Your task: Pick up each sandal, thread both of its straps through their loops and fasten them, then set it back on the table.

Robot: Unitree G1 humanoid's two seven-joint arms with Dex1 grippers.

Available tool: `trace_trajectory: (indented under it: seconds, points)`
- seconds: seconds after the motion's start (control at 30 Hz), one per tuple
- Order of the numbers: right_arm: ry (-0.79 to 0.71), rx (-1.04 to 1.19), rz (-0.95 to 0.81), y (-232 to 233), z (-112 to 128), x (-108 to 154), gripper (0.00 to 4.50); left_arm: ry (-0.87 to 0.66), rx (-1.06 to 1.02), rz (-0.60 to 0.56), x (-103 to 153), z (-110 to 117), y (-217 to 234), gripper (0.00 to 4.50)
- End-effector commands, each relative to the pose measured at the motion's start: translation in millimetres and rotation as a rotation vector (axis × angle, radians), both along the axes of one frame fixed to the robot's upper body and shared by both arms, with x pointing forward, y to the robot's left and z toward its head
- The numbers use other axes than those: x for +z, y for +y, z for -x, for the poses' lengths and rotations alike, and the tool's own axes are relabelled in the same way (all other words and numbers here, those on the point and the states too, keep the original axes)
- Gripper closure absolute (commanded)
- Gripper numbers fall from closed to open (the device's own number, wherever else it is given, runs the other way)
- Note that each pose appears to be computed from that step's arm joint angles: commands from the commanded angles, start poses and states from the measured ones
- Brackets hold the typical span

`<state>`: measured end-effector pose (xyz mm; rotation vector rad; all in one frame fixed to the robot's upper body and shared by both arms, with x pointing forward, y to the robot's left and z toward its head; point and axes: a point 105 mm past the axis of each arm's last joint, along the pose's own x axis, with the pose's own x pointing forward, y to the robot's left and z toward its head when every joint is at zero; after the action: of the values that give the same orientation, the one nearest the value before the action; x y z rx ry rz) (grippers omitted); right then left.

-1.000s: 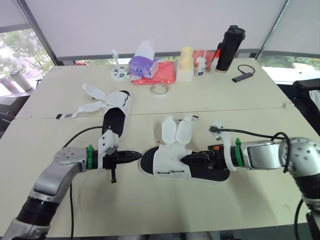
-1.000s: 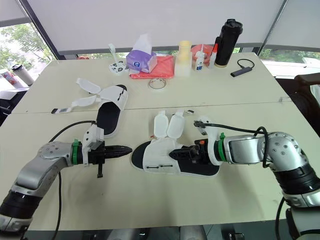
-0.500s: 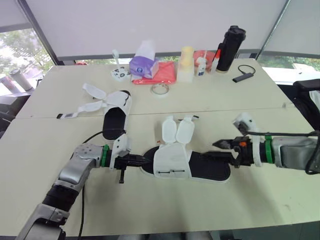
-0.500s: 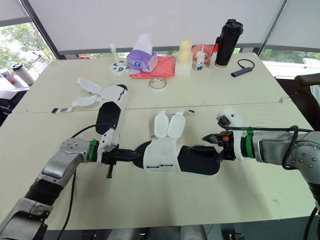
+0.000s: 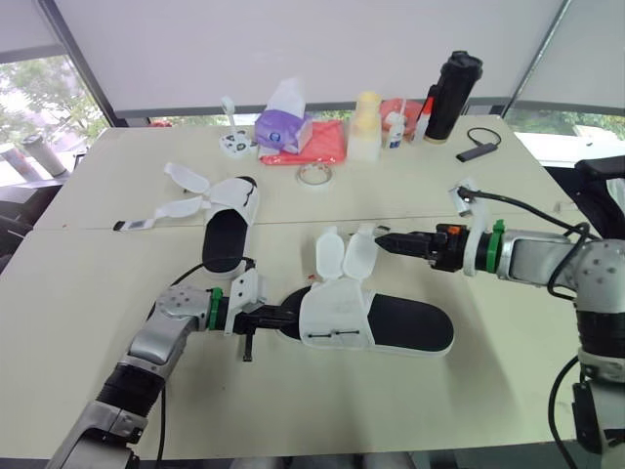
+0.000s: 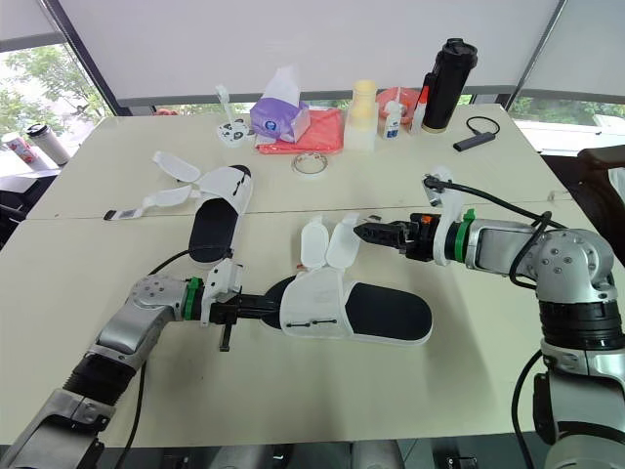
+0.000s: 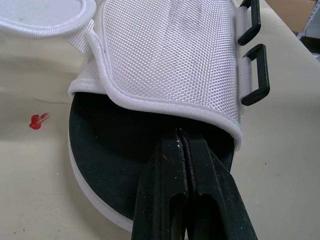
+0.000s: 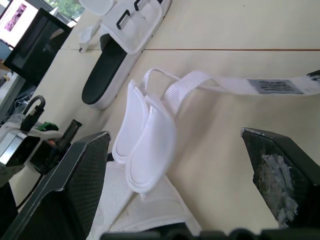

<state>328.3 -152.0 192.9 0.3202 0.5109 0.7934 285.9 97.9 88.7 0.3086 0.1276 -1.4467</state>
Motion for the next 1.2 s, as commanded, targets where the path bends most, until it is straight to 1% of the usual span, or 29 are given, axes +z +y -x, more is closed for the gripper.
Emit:
trace_trajectory:
  seconds: [0.03,0.27,0.4,0.53,0.63,0.77,0.97,1.2]
  points:
    - [-0.024,0.015,-0.019,7.9,-2.4,6.5,0.03,0.005,0.008,-0.016,-3.8,1.7,-1.8,4.5]
    - [0.004,0.038,-0.051,24.6,-5.5,-6.5,0.03,0.004,0.021,-0.006,-1.4,2.6,-1.9,4.5]
    - [0.047,-0.018,-0.122,23.8,-18.6,-10.1,0.03,0.004,0.025,-0.006,-0.1,3.7,-1.3,4.5]
    - [0.139,-0.076,-0.223,20.0,-31.6,-17.0,0.03,0.001,0.029,0.005,3.1,3.1,-3.5,4.5]
    - [0.194,-0.116,-0.321,17.5,-41.5,-14.4,0.03,0.0,0.03,0.01,4.8,3.1,-4.8,4.5]
    - [0.214,-0.128,-0.397,20.5,-49.7,-2.7,0.03,0.001,0.034,0.015,5.4,4.0,-5.3,4.5]
    - [0.253,-0.174,-0.421,21.7,-61.0,-3.9,0.03,0.001,0.039,0.018,5.6,7.0,-5.5,4.5]
    - [0.302,-0.199,-0.408,26.4,-67.7,-16.6,0.03,-0.005,0.044,0.017,6.2,8.7,-5.7,4.5]
